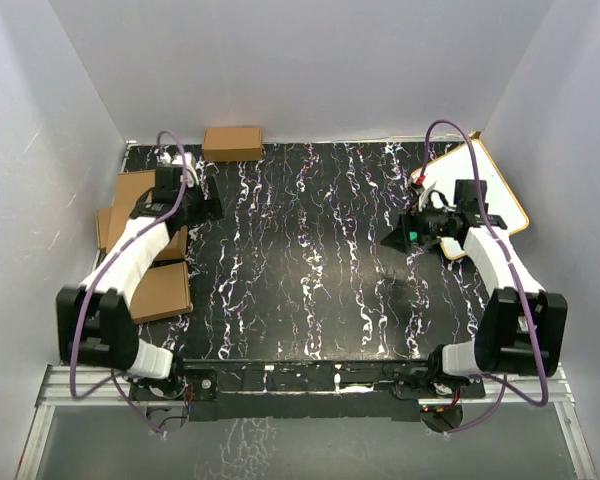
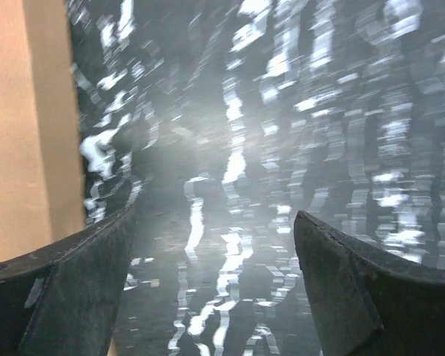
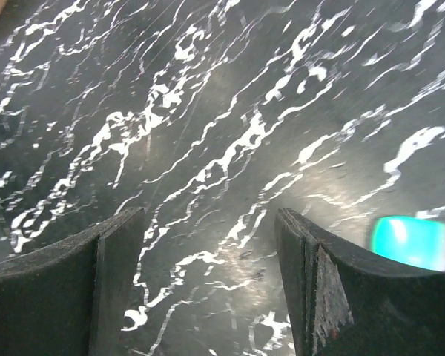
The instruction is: Fold the paper box
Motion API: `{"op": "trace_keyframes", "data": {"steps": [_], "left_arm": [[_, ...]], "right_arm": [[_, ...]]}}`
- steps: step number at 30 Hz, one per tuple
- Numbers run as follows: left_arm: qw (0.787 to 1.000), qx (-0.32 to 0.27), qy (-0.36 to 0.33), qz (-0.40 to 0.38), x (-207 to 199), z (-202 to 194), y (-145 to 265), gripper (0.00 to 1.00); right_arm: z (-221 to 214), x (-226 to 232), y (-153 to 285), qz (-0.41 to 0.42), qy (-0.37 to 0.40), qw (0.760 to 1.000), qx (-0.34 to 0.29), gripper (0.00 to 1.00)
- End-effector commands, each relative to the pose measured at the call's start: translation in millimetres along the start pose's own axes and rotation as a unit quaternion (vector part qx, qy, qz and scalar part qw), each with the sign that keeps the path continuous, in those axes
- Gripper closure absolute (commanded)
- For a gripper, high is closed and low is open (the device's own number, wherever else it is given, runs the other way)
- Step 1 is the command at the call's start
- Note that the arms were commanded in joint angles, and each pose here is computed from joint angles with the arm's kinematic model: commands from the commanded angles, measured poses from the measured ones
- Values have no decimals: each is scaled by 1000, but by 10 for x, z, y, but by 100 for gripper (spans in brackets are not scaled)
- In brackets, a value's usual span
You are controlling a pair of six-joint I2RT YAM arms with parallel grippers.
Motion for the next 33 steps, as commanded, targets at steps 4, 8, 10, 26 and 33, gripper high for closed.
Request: {"op": "trace_keyframes", "data": {"steps": [4, 8, 10, 26, 33], "left_arm": [[943, -172, 35, -283, -688, 312, 1210, 3], [912, -217, 48, -344, -769, 247, 1601, 3], [906, -219, 52, -358, -795, 245, 1714, 3], [892, -215, 53, -395, -909, 381, 2318, 3], [889, -217, 56, -399, -919, 392, 2383, 3]], "right_arm": [[1020, 145, 646, -122, 216, 967, -65, 1], [1486, 351, 918, -151, 208, 960, -113, 2], [1687, 432, 1016, -164, 170, 961, -144, 2], [2143, 1083, 1533, -202, 79, 938, -270, 1], [2108, 1083, 1601, -231, 62, 929, -284, 1]]}}
Point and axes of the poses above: each gripper's point midway between its finger pads, its own y axis back along the fingers, its own x axis along the line the jaws close on, z = x × y, the point moved 4 cm from there along y, back along the fingers
